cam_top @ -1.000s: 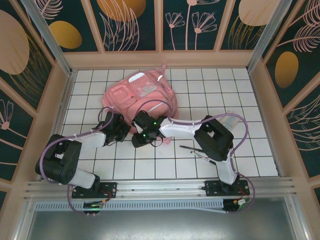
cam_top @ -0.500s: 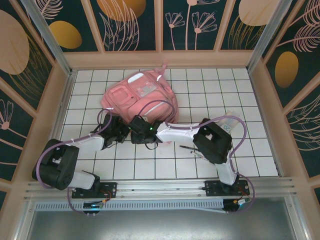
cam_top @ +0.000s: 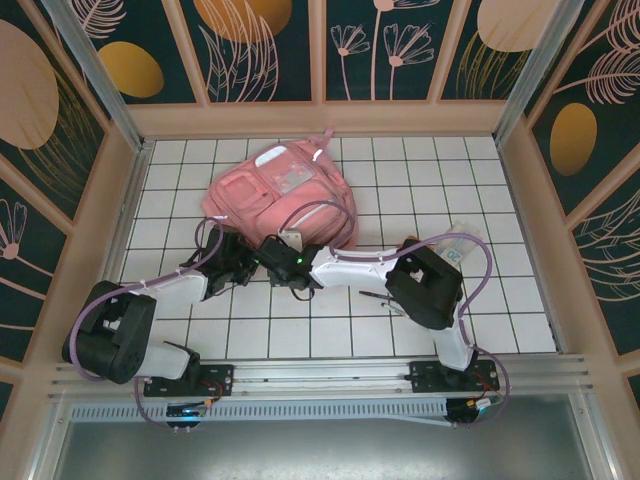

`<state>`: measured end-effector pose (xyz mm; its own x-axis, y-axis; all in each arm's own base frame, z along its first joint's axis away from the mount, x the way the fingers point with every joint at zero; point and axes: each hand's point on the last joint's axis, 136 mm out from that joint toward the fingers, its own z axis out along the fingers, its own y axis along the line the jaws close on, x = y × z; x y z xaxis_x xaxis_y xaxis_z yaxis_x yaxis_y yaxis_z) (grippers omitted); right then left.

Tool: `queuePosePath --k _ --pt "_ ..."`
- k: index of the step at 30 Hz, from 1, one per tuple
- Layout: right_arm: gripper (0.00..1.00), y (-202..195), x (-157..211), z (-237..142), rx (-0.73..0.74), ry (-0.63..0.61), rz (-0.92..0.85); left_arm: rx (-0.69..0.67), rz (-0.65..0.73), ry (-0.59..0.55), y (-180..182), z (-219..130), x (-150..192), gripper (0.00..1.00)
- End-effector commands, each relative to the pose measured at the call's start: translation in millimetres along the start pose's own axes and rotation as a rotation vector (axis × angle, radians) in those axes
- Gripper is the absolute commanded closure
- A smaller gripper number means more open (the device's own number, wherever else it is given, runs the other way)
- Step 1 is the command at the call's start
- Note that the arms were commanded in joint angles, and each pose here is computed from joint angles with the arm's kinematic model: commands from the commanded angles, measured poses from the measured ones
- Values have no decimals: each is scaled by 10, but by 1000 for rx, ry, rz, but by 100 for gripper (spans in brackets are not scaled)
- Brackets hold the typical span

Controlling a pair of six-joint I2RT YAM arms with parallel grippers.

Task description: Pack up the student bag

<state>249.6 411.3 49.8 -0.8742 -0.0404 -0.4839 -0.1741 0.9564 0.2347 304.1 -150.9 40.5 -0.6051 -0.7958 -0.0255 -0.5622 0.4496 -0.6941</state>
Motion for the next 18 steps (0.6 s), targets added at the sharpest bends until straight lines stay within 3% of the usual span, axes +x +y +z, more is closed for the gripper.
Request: queuePosePath --k 1,3,7,11,16,18 --pt "86 -177 -271 -83 61 -93 13 -17 23 9 41 -48 27 100" --pt "92 -196 -280 -95 63 -93 7 -26 33 -10 43 -72 -5 100" --pt "92 -247 -339 -174 77 -109 -16 -42 53 -34 68 -115 -43 100" --pt "75 -257 -364 -202 83 -105 -57 -45 62 -42 74 -140 -53 100" --pt "97 -195 -342 -159 28 -63 -79 -46 72 -48 76 -146 -64 100" --pt "100 -181 -323 -169 3 -44 -80 -48 77 -50 80 -149 -68 100"
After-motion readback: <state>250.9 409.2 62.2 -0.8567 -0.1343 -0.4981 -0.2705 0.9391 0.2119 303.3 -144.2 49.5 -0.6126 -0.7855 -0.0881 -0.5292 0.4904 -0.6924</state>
